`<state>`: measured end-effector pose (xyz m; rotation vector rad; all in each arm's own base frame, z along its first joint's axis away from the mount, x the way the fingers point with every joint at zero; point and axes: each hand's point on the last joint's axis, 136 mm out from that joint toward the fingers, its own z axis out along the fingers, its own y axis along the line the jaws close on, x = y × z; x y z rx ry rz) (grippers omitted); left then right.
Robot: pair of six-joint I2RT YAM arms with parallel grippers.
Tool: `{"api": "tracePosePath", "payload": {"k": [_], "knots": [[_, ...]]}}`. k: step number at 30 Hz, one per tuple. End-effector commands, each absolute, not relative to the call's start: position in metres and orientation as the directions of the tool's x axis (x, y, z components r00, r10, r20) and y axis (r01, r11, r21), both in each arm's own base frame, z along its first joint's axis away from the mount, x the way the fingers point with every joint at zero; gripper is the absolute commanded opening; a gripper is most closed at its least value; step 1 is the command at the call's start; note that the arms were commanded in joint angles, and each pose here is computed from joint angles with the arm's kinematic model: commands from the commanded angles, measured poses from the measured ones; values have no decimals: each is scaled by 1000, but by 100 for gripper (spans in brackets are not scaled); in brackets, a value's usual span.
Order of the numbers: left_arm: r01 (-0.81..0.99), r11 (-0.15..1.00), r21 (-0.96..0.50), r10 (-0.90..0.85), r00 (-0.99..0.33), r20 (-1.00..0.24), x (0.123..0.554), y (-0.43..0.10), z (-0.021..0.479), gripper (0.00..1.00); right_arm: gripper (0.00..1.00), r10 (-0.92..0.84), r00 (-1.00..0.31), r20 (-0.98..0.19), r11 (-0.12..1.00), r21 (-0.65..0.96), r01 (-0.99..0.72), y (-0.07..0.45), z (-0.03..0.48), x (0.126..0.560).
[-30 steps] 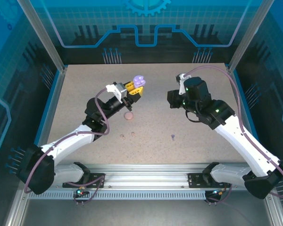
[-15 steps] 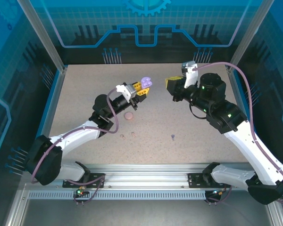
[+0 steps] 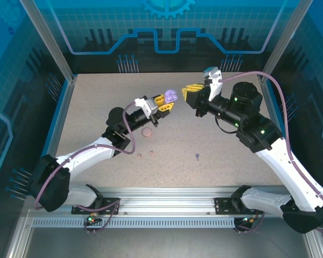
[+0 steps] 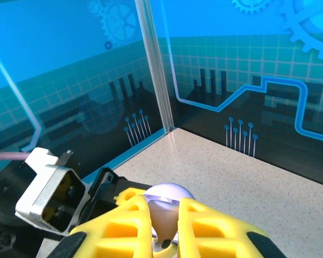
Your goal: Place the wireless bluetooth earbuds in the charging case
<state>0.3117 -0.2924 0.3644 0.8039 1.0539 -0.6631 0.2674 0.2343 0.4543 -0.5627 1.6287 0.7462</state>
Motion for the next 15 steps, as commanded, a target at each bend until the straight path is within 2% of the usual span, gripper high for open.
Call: {"api": "tracePosePath", "payload": {"k": [1,15], "knots": [[797,526,297,-124,417,-900,296,-294,387,0,14,-18,-108,-994,626,73,-776,248,460,259],[831,503,240,-163,363,-917,287,-297,382,0,13,-104,-86,-991,661,-4,-750,258,439,267]]}}
